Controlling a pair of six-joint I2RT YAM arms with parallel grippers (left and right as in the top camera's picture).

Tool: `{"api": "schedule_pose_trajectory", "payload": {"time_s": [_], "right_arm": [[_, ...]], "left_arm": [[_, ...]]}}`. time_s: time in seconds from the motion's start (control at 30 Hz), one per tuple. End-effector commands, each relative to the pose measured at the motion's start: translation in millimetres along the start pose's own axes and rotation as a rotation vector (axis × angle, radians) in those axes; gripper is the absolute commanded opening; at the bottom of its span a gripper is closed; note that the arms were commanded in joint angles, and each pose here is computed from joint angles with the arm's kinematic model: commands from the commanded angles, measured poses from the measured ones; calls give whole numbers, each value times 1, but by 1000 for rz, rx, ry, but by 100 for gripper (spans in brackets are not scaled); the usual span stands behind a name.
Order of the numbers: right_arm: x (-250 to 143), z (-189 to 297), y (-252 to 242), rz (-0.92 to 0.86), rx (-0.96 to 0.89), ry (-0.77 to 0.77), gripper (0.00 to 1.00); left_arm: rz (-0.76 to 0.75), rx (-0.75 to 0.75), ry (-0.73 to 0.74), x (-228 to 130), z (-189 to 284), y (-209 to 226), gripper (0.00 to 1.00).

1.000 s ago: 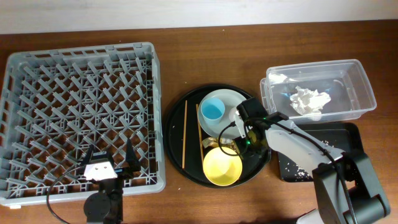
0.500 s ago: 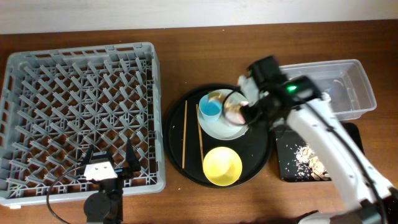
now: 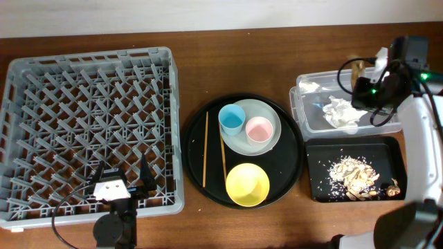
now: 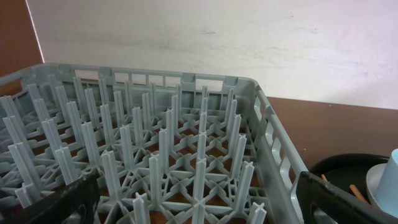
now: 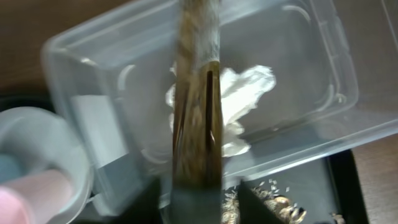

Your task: Sort waste into correct bins and load items into the dishwasher rack

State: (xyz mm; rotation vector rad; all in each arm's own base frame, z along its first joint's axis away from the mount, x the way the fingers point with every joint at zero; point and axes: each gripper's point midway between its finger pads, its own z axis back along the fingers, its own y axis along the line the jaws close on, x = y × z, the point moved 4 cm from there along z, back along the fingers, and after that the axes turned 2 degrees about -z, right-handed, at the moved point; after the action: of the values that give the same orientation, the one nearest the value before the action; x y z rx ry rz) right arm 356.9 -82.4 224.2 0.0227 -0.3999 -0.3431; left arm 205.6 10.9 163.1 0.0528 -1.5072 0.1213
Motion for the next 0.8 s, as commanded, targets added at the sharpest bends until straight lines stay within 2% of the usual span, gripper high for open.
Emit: {"api": "schedule_pose_trajectory", "payload": {"time_s": [0.0, 0.07, 0.17, 0.27, 0.33, 0.47, 0.6, 0.77], "right_arm": [[5, -15, -4, -34, 28, 25, 74], [7, -10, 6, -32, 107, 16, 75], [18, 20, 20, 42, 178, -52, 78], [13, 53, 43, 142, 251, -72, 78], [0, 64, 66, 241, 331, -40, 75], [-44, 65, 115, 454, 419, 96, 66], [-81, 57, 161, 619, 437, 172, 47], [-119, 29, 194, 752, 355, 193, 46]], "left_arm": [[-15, 7, -3, 0, 0, 1, 100], [-2, -2, -58, 12, 1, -1, 99], [7, -129, -166, 46, 8, -17, 99], [24, -197, -122, 74, 22, -26, 99], [18, -233, -65, 88, 29, -31, 99], [15, -333, 148, 120, 35, -46, 99], [30, -381, 434, 144, 25, -58, 99], [47, -375, 670, 176, -5, -67, 99]]}}
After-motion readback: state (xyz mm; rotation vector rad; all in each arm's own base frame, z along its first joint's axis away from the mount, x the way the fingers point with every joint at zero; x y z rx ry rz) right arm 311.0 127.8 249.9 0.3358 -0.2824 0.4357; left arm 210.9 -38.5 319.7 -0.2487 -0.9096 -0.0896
